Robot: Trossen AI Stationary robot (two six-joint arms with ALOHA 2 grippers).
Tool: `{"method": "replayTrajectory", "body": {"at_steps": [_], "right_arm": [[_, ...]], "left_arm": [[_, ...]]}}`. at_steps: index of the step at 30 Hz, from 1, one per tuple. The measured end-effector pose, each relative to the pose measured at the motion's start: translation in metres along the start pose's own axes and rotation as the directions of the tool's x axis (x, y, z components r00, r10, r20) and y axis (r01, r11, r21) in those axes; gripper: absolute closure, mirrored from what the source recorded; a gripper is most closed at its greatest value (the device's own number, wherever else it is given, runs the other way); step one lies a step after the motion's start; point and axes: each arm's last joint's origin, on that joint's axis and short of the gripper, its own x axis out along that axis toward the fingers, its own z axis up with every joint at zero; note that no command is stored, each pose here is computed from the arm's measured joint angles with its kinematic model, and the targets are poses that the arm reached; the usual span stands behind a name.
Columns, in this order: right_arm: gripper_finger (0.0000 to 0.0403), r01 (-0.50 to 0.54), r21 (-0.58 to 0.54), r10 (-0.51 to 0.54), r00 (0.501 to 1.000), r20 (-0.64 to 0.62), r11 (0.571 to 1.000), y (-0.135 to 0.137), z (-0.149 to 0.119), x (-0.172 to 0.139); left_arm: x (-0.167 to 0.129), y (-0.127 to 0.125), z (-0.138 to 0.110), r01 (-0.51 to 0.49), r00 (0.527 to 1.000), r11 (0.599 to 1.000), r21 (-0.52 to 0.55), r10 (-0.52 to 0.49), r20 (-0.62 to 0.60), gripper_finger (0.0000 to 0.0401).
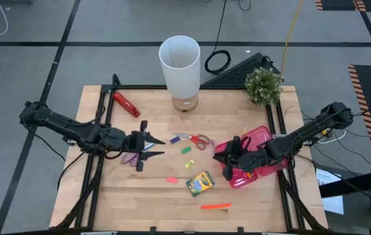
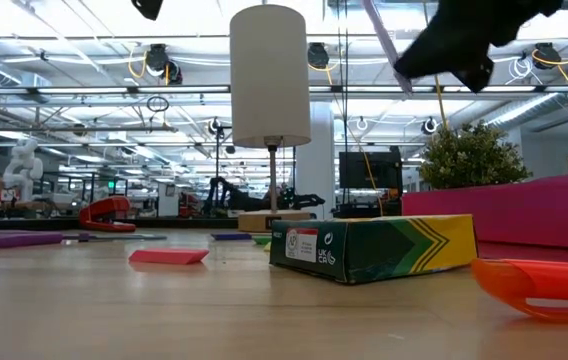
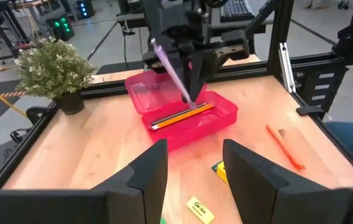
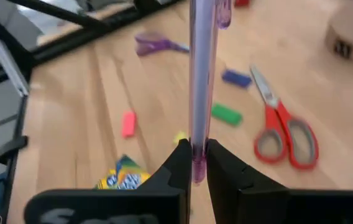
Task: Pack school essentials
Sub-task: Put the violet pen into the pink supply box
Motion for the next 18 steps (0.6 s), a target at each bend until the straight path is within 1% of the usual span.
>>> {"method": "replayTrajectory", "body": {"at_steps": [5, 9, 14, 18], "right_arm": [[0.0381, 0.037, 0.061, -0.03, 0.994, -0.107, 0.997, -0.005, -0.011, -0.002], [0.0381, 0.091, 0.108, -0.069, 0.978, -0.196, 0.99, -0.01, -0.018, -0.004], [0.0381, 0.173, 0.135, -0.124, 0.942, -0.311, 0.976, -0.018, -0.028, -0.007], [0.0381, 0.24, 0.175, -0.157, 0.907, -0.39, 0.955, -0.024, -0.033, -0.01]], "left_arm": [[0.0, 0.0, 0.0, -0.001, 1.0, 1.0, 0.006, 0.001, -0.002, 0.0242], [0.001, 0.002, -0.001, -0.008, 1.0, 1.0, 0.004, 0.008, -0.004, 0.0242], [0.001, 0.002, 0.0, -0.01, 1.0, 1.0, 0.003, 0.01, 0.002, 0.0242], [0.001, 0.002, 0.0, -0.01, 1.0, 1.0, 0.005, 0.01, 0.0, 0.0242]]}}
